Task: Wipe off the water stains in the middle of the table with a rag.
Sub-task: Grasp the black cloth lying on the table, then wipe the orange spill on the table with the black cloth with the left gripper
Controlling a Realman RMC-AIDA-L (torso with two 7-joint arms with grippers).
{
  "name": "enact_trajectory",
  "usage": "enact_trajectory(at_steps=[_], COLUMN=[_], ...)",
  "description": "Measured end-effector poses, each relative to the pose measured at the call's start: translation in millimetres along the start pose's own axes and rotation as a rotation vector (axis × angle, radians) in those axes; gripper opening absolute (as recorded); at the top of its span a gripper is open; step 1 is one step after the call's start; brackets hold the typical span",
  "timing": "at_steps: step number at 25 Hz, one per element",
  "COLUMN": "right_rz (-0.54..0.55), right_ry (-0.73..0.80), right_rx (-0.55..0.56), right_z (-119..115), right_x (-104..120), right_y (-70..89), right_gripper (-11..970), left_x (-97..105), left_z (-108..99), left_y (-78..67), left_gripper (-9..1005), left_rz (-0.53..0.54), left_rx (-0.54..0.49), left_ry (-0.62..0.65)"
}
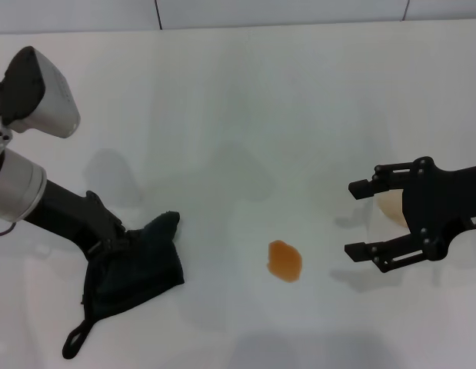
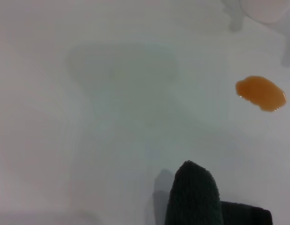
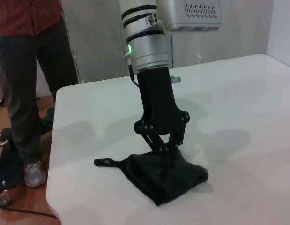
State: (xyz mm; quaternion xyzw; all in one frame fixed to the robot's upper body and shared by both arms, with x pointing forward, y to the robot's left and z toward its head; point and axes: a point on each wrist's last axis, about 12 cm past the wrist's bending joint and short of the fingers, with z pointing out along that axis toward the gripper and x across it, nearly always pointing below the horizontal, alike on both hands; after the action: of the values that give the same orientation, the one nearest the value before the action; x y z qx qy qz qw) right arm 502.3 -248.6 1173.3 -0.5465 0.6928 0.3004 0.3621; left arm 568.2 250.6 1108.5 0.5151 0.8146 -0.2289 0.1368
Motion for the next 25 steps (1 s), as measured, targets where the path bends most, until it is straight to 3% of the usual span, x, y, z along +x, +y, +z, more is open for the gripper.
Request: enact_trajectory(at_steps=[10,25], right_rz=[0.005,0.002], right_ry=[-0.004,-0.018], right_rx=[-0.003,-0.006], right_z=[0,3], right_x=[1,2], right_y=[1.8,1.8], right_gripper=[838,837], left_x=[-3,-55], left_z=[3,22], left_y=[-3.0,-8.8], left_gripper=[63,50], left_rz=[0.016,0.184], left_rx=[0.027,0.100], left_ry=[0.005,-0.101])
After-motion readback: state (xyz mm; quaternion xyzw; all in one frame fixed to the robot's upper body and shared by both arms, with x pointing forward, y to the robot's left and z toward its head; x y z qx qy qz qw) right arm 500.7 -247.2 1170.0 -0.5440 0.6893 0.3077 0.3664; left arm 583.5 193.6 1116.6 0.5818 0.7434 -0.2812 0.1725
